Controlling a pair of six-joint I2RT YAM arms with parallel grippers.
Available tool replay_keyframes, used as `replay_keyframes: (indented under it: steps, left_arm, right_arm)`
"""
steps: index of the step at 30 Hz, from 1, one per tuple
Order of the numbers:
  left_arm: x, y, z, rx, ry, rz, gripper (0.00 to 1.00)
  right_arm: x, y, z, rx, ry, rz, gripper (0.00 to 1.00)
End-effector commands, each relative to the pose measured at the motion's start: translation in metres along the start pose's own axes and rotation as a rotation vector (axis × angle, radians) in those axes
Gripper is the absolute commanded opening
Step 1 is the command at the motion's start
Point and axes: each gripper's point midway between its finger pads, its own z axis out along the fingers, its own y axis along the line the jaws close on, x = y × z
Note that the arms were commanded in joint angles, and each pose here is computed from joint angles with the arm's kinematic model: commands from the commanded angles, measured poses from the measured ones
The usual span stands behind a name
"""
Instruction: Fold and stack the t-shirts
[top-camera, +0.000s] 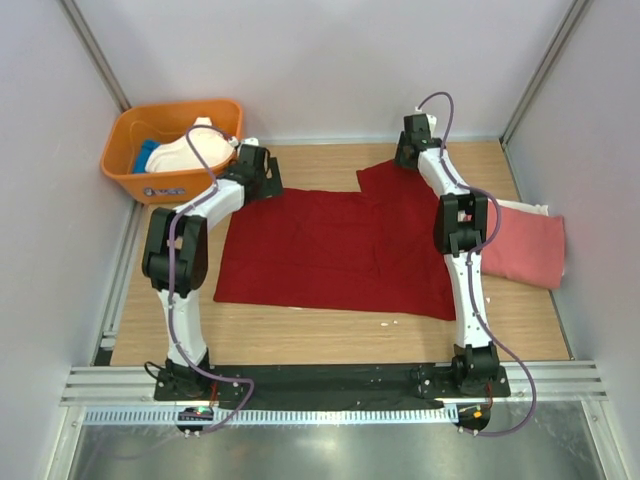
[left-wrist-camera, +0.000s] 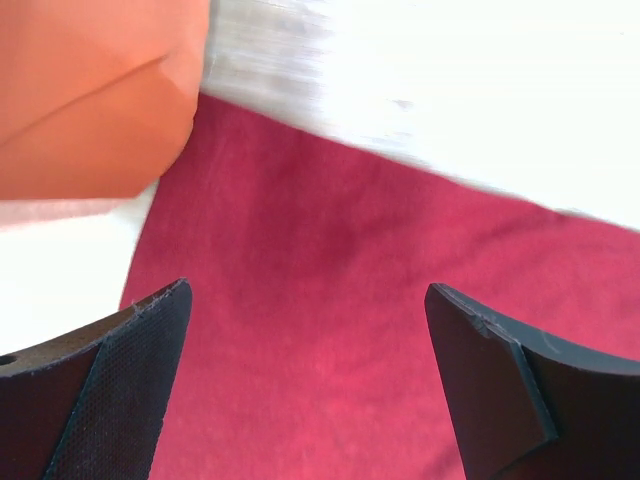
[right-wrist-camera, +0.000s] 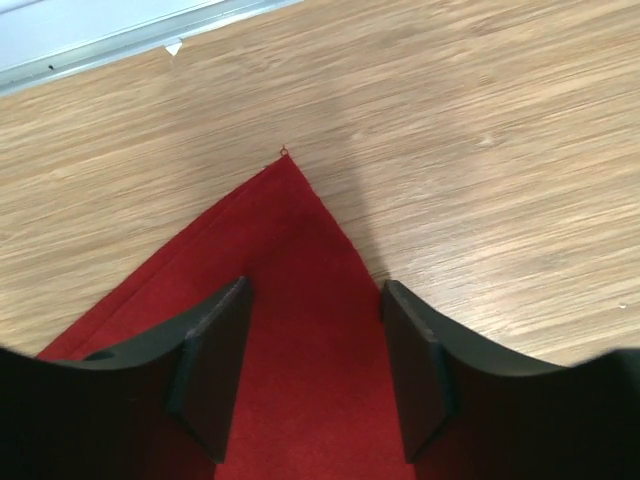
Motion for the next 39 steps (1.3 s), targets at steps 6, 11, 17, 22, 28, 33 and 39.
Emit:
replay_keyframes:
  steps: [6, 11, 17, 22, 28, 33, 39]
  left_arm:
    - [-0.019, 0.007, 0.028, -0.104, 0.023, 0.165, 1.00]
    - [-0.027, 0.009, 0.038, -0.151, 0.019, 0.171, 0.98]
    - [-0.023, -0.008, 0.046, -0.172, 0.009, 0.249, 0.90]
    - [-0.023, -0.027, 0.039, -0.231, -0.054, 0.394, 0.92]
    - [-0.023, -0.028, 0.044, -0.252, -0.045, 0.369, 0.75]
    - [-0.015, -0.023, 0.055, -0.269, 0.016, 0.326, 0.77]
    - [0.012, -0.026, 0.068, -0.181, 0.121, 0.232, 0.72]
  right_arm:
    - [-0.003, 0.012, 0.001, -0.050, 0.002, -0.014, 0.16]
    - [-0.006, 0.007, -0.008, -0.036, -0.011, 0.000, 0.01]
    - [-0.014, 0.007, -0.017, -0.077, -0.023, 0.048, 0.01]
    - [-0.014, 0.007, -0.015, -0.112, -0.011, 0.071, 0.01]
    - [-0.012, 0.007, -0.013, -0.128, 0.000, 0.083, 0.01]
    - [-0.012, 0.004, -0.012, -0.131, 0.003, 0.094, 0.01]
    - [-0.014, -0.003, -0.018, -0.120, 0.001, 0.113, 0.01]
